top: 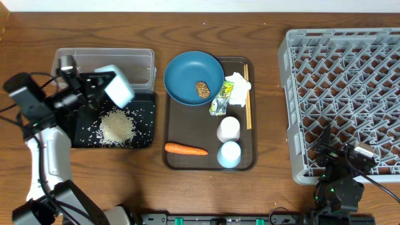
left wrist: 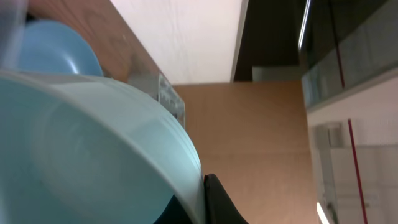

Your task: Sort waste into correct bins and load items into the dishwasher rack

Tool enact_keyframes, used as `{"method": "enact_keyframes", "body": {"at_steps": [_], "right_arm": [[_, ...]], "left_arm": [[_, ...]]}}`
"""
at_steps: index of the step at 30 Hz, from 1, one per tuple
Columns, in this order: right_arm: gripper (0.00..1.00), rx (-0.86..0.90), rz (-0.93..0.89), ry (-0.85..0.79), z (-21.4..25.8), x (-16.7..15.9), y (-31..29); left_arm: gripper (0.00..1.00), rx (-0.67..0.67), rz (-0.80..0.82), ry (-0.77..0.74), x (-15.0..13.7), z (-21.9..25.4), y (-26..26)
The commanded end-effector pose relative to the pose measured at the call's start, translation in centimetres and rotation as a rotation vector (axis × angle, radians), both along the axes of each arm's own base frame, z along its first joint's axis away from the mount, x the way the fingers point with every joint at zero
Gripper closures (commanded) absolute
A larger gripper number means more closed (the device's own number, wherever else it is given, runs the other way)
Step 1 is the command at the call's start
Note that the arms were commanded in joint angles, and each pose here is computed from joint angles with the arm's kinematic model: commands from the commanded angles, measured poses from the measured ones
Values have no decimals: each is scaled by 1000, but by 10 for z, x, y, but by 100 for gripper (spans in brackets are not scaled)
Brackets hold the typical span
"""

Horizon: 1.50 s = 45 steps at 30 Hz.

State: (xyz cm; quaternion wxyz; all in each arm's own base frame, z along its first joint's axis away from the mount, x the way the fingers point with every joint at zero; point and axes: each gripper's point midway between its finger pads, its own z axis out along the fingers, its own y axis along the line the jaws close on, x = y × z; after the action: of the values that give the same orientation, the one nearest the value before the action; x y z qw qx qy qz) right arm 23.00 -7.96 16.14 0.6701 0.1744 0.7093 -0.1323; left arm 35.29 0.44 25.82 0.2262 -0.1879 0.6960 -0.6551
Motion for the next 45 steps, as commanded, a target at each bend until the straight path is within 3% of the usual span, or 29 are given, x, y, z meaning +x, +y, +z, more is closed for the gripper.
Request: {"method": "enact_keyframes", "body": {"at_steps": [1,9,14,17,20,23,34,41,45], "right_arm": [[1,-2,5,9,0,0,1],[1,-2,5,9,0,0,1],[1,-2,5,9,0,0,1],[1,-2,5,9,0,0,1],[1,-2,5,9,0,0,1],[1,-2,5,9,0,0,1],[1,-2,5,9,0,0,1],[1,-2,5,9,0,0,1],[1,-2,5,9,0,0,1]], "left_arm": [[94,54,-52,-84,-4,16,-25],[94,198,50,-243,-6,58,-49],[94,237,94,-251,-7,63,-61],[94,319,178,-162,0,37,-57],[94,537,300,61,-3,-22,-41],[94,708,307,157,-15,-53,-41],[94,920,118,79,-36,-72,-115],[94,1148,146,131,-48,-98,-111],[94,1198,131,154,-45,-111,-111]]}}
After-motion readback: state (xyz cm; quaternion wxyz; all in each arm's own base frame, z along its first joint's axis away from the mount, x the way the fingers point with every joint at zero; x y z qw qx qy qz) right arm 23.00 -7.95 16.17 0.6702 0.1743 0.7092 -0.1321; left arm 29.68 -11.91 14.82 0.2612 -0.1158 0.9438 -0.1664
